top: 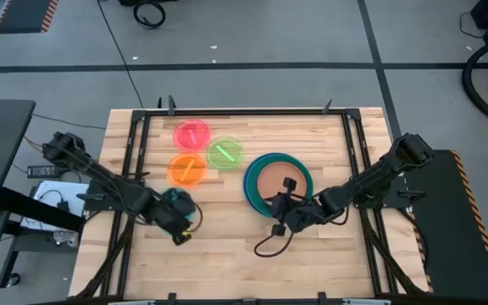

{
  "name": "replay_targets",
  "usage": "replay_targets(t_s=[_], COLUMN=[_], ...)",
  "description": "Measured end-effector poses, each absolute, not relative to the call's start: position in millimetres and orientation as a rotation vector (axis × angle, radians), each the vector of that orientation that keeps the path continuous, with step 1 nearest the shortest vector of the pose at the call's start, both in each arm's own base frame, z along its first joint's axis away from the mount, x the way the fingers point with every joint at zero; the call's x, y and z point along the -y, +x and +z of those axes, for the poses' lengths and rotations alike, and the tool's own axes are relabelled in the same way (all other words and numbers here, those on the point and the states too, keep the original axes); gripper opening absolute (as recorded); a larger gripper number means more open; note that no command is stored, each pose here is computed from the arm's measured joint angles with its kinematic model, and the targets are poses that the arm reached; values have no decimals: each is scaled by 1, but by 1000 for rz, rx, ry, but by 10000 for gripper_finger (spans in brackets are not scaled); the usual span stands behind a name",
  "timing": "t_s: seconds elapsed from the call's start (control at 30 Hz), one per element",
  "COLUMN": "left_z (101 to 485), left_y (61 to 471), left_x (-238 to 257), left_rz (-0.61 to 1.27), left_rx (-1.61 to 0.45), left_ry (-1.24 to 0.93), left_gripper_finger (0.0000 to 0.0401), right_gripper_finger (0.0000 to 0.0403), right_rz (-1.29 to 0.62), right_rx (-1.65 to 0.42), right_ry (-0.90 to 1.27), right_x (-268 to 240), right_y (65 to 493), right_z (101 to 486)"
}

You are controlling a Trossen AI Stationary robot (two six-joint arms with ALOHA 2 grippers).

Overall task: Stack plastic plates
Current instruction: Stack the light blue plate on top of the brown plate

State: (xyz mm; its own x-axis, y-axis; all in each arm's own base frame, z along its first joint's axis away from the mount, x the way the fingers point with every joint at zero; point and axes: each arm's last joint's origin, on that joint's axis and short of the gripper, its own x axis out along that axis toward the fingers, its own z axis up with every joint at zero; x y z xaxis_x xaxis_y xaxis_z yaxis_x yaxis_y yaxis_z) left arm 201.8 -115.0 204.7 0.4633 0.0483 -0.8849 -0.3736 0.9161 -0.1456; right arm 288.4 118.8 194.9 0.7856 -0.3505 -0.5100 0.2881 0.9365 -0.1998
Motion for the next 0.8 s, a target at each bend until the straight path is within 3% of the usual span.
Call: replay_targets(t_s=[0.4,0.8], left_z=[198,168], left_y=[214,196], left_x=[175,211], left_rz=[421,534], left_rx=[-1270,-1348], left_ry=[-233,-117], left_gripper_finger=[173,173], right_gripper_finger=[71,71], right_rz=[-435,-308], right_rx=[-485,-448], right_ry=[-297,-325], right_x=[-112,-82], right_y=[296,316], right_z=[204,213])
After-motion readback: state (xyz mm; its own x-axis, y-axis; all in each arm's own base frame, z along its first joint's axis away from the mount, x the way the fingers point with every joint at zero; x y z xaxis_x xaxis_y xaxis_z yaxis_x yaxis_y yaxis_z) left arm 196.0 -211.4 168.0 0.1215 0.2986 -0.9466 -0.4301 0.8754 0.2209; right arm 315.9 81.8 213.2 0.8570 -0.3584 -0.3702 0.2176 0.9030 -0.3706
